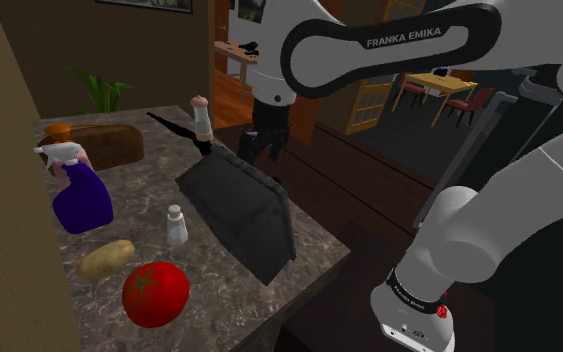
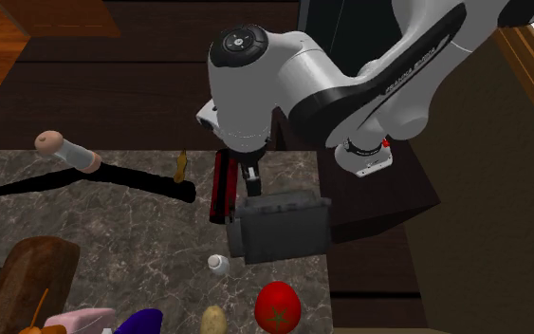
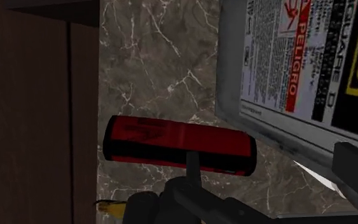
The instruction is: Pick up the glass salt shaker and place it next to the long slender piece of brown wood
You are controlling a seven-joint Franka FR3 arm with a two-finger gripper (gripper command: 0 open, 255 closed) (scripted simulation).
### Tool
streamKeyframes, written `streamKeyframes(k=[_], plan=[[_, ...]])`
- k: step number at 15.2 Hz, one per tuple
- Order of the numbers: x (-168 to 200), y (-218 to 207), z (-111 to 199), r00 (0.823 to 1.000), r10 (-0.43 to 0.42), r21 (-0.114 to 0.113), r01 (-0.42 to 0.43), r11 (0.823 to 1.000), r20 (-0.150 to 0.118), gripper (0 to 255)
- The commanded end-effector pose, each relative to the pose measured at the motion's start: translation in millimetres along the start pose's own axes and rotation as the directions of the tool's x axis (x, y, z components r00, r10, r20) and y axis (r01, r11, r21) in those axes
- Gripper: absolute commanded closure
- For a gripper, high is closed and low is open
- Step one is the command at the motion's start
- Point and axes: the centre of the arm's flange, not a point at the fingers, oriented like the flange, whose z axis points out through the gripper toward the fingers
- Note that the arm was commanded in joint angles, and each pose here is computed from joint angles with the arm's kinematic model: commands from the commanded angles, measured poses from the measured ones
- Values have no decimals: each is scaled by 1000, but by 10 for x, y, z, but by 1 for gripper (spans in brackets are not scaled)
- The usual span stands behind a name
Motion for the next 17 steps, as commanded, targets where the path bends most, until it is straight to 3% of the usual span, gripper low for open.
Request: streamKeyframes(k=[1,17], plan=[[147,-156,175,1000,3,11,-3,1000,2,0],[1284,-1348,1108,999,25,101,-22,995,-27,0]])
